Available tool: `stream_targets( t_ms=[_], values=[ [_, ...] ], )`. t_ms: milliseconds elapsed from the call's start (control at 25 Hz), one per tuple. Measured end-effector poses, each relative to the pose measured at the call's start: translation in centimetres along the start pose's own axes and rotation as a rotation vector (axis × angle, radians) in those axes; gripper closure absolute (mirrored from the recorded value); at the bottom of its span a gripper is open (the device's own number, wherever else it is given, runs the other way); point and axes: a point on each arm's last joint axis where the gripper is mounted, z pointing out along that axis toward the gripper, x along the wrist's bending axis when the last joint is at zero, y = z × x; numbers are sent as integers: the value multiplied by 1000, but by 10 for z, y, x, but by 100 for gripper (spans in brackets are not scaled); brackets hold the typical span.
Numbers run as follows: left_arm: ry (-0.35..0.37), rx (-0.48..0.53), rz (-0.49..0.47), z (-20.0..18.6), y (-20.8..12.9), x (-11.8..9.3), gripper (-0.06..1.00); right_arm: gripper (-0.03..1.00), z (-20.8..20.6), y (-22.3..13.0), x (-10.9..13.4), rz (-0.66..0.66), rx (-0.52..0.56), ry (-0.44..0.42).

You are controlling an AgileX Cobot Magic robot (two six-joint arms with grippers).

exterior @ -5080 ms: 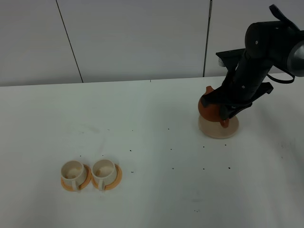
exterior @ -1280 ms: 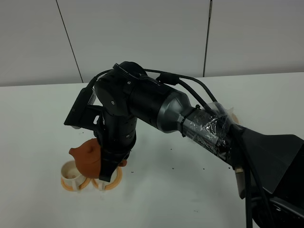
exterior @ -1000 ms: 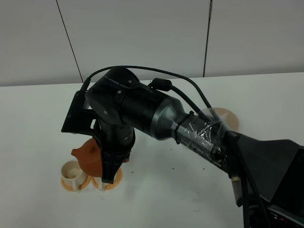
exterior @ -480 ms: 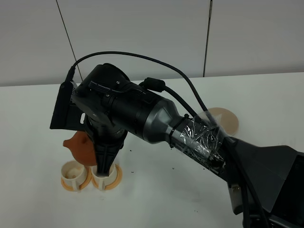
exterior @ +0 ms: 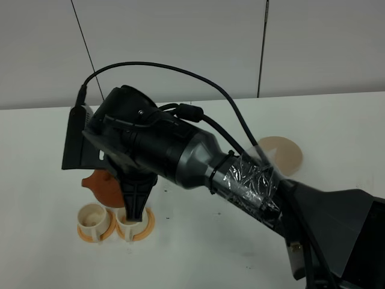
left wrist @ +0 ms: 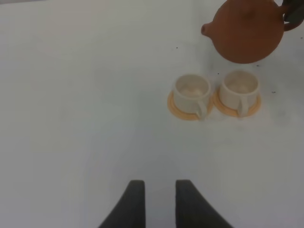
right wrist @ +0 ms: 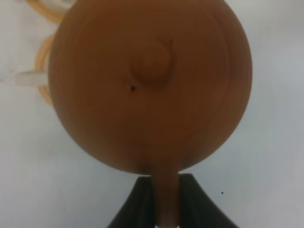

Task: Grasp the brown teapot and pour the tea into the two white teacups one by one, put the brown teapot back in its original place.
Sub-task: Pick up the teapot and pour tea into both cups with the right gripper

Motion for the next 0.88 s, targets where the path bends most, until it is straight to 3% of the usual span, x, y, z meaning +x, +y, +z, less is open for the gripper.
stream_targets(
  t_ms=[520, 880],
  values=[
    [0, 0, 0, 0, 0, 0, 71, 87, 20, 4, 10, -26, 39, 8],
    [0, 0, 0, 0, 0, 0, 71, 87, 20, 6, 12, -27, 74, -53]
  ],
)
